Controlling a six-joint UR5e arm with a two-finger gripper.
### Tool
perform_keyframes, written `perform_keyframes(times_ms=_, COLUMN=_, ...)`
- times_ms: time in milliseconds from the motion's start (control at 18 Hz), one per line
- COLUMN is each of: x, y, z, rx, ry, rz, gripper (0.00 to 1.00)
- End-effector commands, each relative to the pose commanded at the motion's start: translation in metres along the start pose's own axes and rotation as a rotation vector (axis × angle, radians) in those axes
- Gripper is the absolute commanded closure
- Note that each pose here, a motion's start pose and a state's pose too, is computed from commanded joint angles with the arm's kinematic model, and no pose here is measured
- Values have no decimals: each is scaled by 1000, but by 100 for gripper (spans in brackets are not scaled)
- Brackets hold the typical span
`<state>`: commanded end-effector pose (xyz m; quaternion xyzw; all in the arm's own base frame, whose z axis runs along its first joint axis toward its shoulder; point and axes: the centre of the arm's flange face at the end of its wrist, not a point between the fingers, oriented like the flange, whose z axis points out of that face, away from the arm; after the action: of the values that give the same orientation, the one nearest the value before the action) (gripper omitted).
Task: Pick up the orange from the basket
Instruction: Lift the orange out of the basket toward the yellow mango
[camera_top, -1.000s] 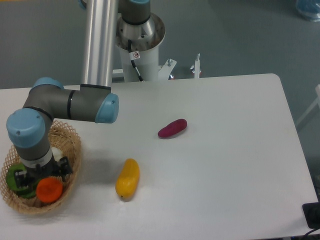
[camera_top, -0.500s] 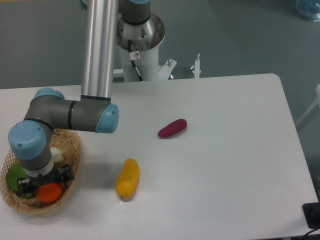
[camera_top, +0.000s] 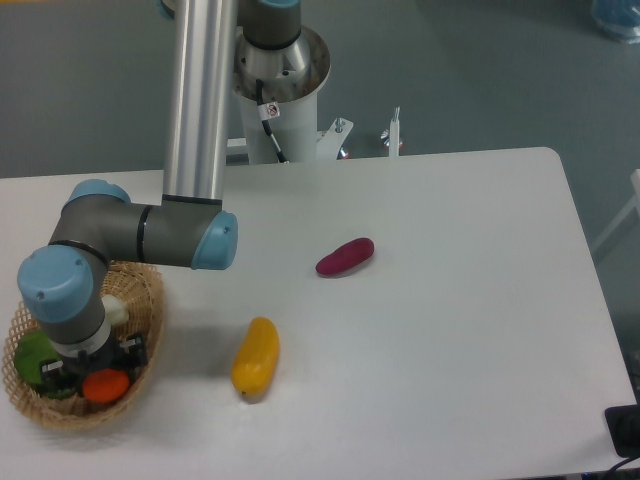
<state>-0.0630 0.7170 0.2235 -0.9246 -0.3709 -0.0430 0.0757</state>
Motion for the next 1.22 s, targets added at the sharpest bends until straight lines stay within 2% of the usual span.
perform_keyframes(times_ms=389, x=2, y=8, z=-66, rx=62, ry=36, rz=10, gripper=37)
perform_keyframes(times_ms=500, x=-4, y=11, z=-69, rx=51, ry=16, rz=45, gripper=37)
perform_keyframes(times_ms=722, x=-29, y=15, z=-75, rx=82, ry=-95, rz=181, gripper=37)
perform_keyframes(times_ms=833, x=-65, y=-2, z=-81, rx=90, ry=-144, rz=236, gripper=37)
perform_keyframes(times_ms=1056, x=-133, y=-39, z=-89, rx=78, ry=-177, rz=353, gripper=37)
perform_keyframes(times_ms=1222, x=-203, y=-62, z=-106, rx=76, ry=-203, rz=449, gripper=37)
